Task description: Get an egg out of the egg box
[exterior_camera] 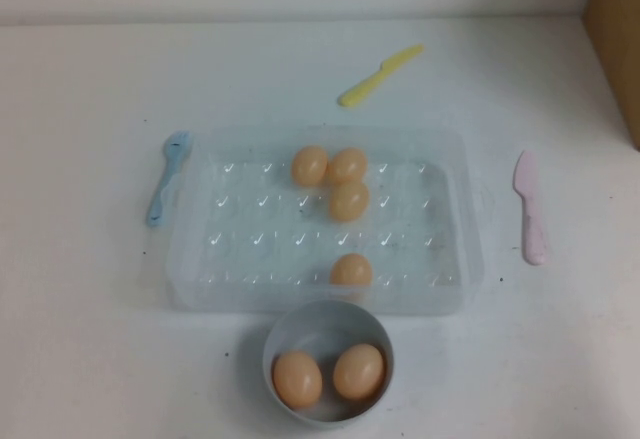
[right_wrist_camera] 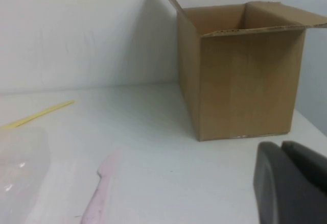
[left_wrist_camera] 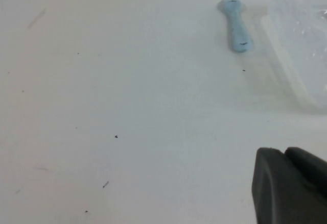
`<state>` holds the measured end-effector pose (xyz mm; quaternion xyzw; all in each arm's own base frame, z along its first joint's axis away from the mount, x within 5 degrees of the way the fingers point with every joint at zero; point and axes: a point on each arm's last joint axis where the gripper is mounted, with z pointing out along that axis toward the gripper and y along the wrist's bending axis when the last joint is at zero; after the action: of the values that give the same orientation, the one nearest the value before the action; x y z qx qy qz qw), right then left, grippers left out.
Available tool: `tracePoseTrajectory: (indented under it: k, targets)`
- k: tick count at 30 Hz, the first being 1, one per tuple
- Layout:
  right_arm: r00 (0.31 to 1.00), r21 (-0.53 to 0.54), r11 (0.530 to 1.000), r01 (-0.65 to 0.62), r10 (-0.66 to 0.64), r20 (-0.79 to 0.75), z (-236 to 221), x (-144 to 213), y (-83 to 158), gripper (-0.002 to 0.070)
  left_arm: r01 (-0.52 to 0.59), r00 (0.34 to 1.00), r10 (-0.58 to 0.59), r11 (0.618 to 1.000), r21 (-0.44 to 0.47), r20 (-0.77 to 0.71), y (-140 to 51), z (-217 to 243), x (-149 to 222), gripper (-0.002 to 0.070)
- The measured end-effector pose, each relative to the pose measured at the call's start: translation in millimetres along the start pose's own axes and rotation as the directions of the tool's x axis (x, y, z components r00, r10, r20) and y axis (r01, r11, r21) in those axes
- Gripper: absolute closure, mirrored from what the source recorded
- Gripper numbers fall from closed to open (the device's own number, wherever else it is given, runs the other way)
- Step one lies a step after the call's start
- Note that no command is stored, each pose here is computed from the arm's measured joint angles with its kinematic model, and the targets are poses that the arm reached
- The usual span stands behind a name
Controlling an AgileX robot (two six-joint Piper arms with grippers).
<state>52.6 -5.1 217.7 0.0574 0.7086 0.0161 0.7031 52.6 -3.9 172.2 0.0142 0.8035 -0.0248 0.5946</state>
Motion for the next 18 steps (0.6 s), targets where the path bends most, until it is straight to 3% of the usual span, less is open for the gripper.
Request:
tracePoseTrajectory:
  k: [12, 18]
  targets:
    - [1.0, -0.002, 1.0, -0.012, 0.012, -0.002, 4, 20, -1, 0.0694, 0.0, 1.0, 0.0, 1.0, 0.0, 0.0, 0.0, 0, 0, 0.068]
    - [0.989, -0.035, 0.999, -0.012, 0.007, -0.145, 3, 34, 3, 0.0694, 0.0, 1.0, 0.0, 1.0, 0.0, 0.0, 0.0, 0, 0, 0.068]
